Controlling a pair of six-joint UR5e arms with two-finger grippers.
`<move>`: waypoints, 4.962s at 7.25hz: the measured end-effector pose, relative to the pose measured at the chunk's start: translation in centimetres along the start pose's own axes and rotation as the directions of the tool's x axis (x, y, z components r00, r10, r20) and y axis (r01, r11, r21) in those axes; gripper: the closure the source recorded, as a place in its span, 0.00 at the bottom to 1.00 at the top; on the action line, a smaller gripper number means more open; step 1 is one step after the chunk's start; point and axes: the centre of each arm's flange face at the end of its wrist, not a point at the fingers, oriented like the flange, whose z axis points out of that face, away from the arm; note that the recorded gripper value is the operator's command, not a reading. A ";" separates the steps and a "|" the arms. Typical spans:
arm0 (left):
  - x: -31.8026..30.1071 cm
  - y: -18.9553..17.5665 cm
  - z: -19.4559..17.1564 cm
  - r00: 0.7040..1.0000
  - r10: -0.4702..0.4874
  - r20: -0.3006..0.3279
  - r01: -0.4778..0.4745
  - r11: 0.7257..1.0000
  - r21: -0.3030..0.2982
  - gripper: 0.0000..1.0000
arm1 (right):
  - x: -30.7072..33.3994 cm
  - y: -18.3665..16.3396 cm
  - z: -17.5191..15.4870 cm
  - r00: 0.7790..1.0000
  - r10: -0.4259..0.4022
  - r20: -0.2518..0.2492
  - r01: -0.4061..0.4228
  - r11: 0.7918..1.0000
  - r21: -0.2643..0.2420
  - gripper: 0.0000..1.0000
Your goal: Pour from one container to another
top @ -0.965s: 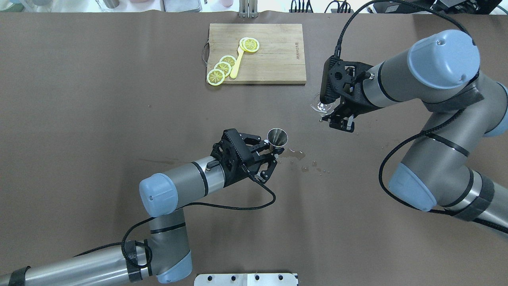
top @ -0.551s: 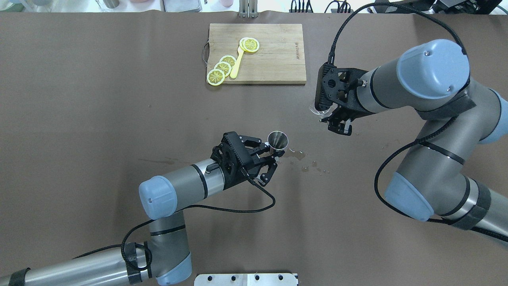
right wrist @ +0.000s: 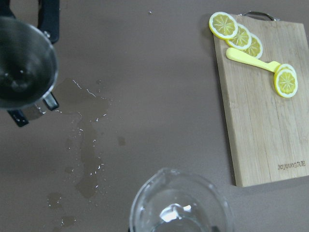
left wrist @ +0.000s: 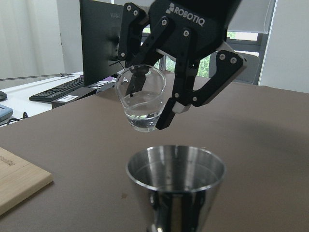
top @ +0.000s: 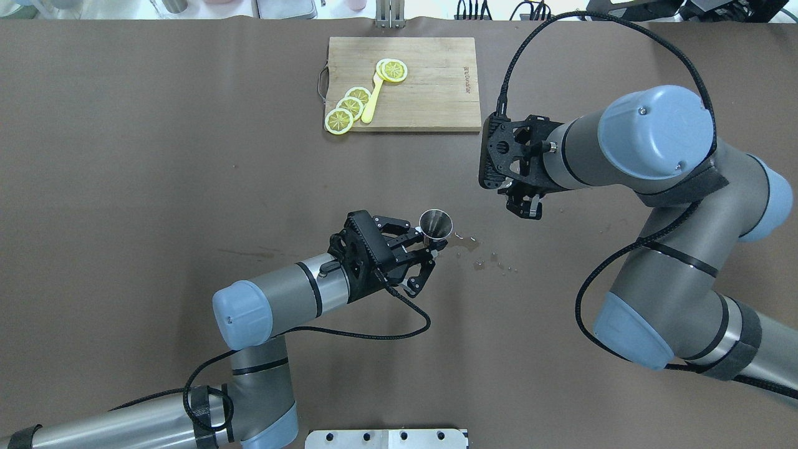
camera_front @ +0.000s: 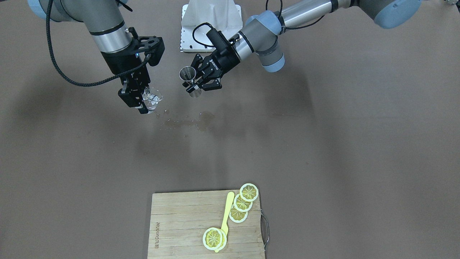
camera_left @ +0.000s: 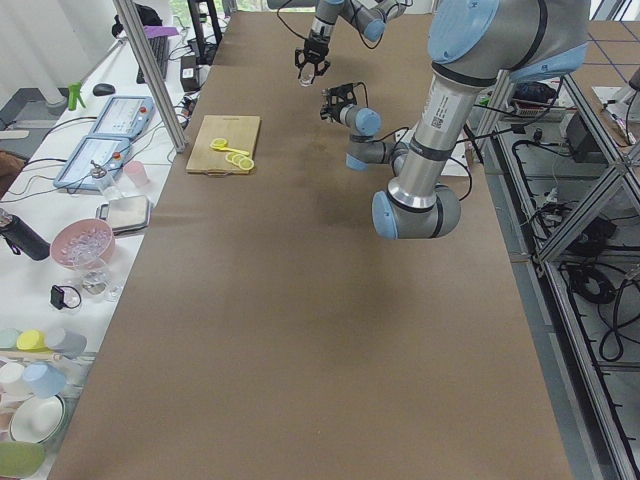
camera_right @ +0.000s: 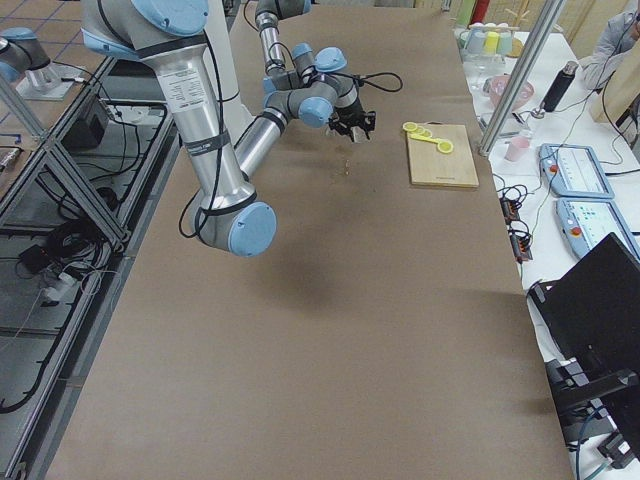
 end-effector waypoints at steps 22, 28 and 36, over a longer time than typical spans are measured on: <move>-1.0 0.4 0.6 0.998 0.058 0.026 -0.058 0.998 -0.013 1.00 | -3.0 -3.5 -4.3 0.963 -0.056 0.263 0.056 0.998 0.010 1.00; -1.0 0.3 0.4 0.998 0.058 0.025 -0.058 0.998 -0.011 1.00 | -0.2 -5.0 -3.6 0.969 -0.046 0.243 0.062 0.996 -0.058 1.00; -2.1 0.1 0.4 0.997 0.071 0.043 -0.070 0.997 -0.011 1.00 | 0.2 -6.2 -4.3 0.965 -0.005 0.261 0.049 0.986 -0.159 1.00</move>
